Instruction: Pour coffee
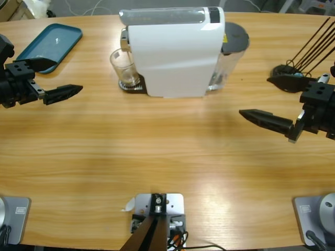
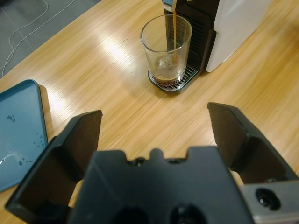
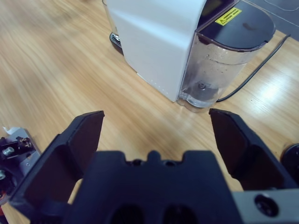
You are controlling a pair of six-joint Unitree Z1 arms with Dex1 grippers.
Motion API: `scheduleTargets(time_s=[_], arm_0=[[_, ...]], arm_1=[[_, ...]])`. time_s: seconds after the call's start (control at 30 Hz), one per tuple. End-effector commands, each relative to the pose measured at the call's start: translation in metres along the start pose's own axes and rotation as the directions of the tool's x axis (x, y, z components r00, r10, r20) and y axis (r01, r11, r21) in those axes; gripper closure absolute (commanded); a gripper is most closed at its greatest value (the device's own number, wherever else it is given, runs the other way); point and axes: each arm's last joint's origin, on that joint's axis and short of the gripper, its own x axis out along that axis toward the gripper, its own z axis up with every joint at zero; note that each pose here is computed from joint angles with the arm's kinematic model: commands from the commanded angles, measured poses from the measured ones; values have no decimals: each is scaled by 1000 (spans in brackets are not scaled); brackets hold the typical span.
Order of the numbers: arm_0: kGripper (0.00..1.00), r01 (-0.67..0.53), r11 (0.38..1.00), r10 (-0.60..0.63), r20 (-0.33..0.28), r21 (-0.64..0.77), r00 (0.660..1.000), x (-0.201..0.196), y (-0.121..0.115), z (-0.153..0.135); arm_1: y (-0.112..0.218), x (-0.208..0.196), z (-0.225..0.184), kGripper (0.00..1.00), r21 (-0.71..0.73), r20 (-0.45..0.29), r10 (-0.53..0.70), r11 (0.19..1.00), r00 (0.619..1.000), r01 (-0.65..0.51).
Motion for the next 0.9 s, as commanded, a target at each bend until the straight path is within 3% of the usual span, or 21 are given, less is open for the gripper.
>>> scheduleTargets(time_s=[0.03,0.9], arm_0=[[32,5,1000,-4,-51,12,999,8,-3,-11],[36,25,1000,-24,-59,17,998,14,-5,-12]], arm_1=[[1,5,-14,0,2,-56,-2,1000,998,3],[1,5,-13,0,0,-54,-2,1000,999,2]])
